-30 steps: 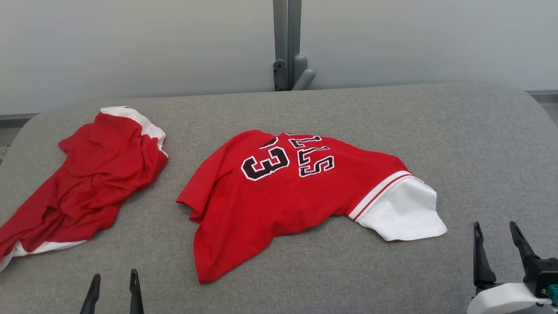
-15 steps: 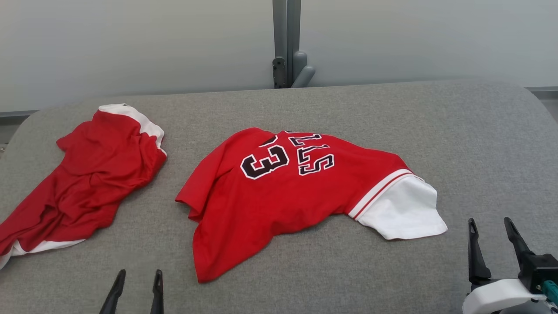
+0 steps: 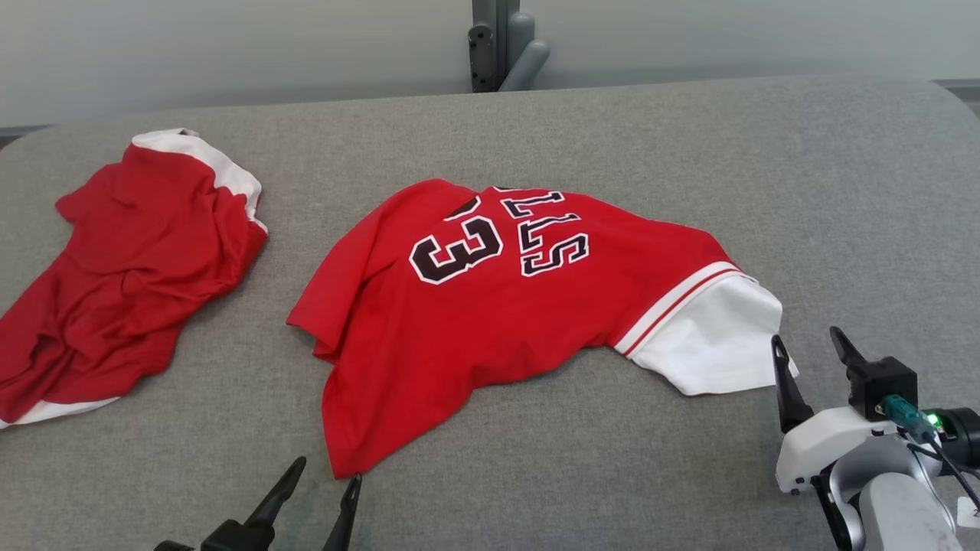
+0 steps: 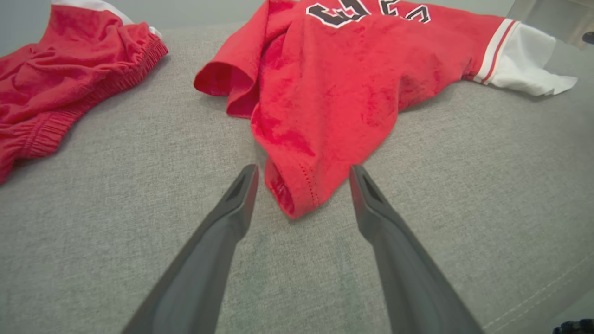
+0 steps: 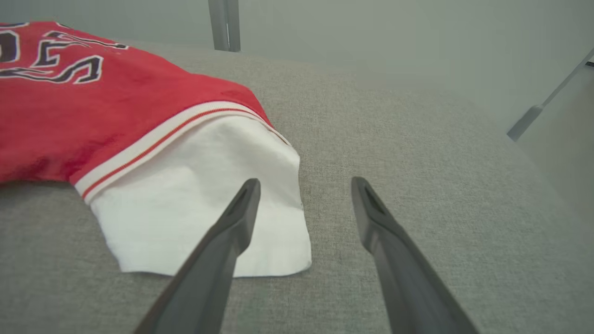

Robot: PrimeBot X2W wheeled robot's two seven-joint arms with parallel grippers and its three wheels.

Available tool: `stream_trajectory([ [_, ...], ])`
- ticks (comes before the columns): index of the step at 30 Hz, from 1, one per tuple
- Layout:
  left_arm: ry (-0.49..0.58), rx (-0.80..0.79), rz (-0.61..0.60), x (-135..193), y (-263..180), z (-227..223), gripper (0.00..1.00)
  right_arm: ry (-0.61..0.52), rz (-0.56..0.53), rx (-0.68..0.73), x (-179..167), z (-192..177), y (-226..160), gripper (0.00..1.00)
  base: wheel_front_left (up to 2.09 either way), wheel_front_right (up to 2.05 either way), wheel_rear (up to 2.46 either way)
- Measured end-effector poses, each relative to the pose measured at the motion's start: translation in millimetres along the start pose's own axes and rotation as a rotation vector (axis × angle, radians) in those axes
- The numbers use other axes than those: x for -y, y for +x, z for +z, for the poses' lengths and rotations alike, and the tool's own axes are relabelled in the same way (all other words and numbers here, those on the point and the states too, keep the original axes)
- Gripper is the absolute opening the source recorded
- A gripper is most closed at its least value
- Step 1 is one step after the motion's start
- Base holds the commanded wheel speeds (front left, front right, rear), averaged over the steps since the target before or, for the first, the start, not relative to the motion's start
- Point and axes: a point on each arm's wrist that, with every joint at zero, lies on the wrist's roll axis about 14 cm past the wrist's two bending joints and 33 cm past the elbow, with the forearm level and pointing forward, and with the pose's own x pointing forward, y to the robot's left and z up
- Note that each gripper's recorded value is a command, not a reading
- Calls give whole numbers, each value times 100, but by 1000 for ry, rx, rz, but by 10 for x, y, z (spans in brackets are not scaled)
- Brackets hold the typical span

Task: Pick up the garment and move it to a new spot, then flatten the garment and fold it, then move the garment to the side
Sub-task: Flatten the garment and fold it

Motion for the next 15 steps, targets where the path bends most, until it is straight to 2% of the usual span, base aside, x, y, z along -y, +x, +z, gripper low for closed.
stream_trajectory([
  [6, -21, -109, -43, -5, 112, -288, 100, -14, 13, -104, -6, -245, 162, 100, 0, 0, 0],
  [15, -32, -109, -64, -22, 259, -262, 100, -6, 34, -183, -74, -495, 225, 100, 0, 0, 0],
])
